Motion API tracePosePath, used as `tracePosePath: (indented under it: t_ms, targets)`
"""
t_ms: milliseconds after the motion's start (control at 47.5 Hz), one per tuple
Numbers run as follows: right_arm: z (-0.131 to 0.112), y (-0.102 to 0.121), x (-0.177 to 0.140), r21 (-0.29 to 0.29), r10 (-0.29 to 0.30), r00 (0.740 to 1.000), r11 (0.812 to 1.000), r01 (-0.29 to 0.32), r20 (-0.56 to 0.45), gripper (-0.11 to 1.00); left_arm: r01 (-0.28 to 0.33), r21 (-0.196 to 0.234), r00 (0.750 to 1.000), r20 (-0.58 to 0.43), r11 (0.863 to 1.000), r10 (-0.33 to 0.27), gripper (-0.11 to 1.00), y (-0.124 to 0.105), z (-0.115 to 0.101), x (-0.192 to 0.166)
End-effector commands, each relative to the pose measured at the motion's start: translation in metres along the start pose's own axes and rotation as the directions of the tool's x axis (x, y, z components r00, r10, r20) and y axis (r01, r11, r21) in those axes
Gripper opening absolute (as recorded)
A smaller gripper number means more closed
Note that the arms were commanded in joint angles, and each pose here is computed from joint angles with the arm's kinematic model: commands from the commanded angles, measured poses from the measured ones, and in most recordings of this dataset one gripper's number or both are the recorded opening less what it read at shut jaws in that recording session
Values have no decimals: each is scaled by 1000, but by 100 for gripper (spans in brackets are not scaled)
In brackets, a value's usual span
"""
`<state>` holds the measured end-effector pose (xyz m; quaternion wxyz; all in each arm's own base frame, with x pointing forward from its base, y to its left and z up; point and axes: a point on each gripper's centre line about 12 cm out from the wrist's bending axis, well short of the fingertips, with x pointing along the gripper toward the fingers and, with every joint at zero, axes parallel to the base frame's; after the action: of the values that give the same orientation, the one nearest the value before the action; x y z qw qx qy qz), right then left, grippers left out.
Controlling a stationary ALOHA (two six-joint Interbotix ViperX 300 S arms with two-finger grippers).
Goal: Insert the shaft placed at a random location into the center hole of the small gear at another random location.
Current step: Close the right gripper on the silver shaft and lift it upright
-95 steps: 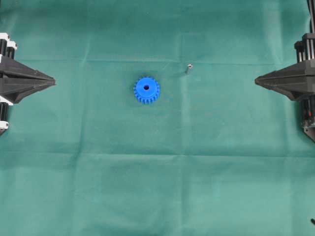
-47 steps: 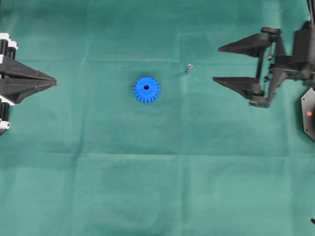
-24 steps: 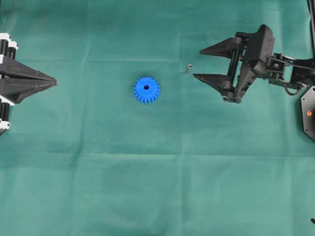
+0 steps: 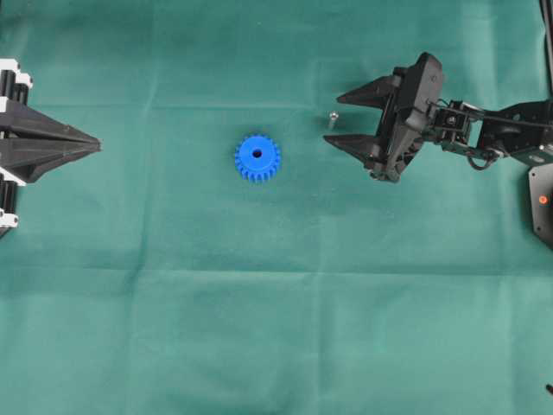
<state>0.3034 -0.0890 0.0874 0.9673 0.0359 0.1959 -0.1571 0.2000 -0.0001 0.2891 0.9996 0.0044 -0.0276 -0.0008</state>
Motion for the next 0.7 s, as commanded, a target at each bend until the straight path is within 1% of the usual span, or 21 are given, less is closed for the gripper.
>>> tracePosePath:
  t_ms: [0,84,147,190,295,337,358,674]
  targets:
    - [9,-1,2,0,-6,999,1000,6,40,80,3,3,1000,12,1000,-3,0,-1,6,3]
    - [10,-1,2,1,-6,999,1000,6,40,74,2,1,1000,12,1000,-2,0,0,6,3]
    - [10,-1,3,0,-5,999,1000,5,41,66,2,3,1000,11,1000,-2,0,0,5,2]
    - [10,-1,2,-4,-3,999,1000,3,41,55,2,3,1000,9,1000,-2,0,0,5,2]
    - [10,-1,3,-4,-2,999,1000,2,41,26,2,3,1000,6,1000,-2,0,0,4,2]
    - [10,-1,3,-5,-2,999,1000,2,43,16,2,3,1000,5,1000,-2,0,0,4,2]
    - [10,-1,2,-5,-1,999,1000,1,41,13,2,3,1000,5,1000,-2,0,0,4,2]
    - [11,-1,2,-5,0,999,1000,0,41,13,2,3,1000,3,1000,-2,0,0,4,2]
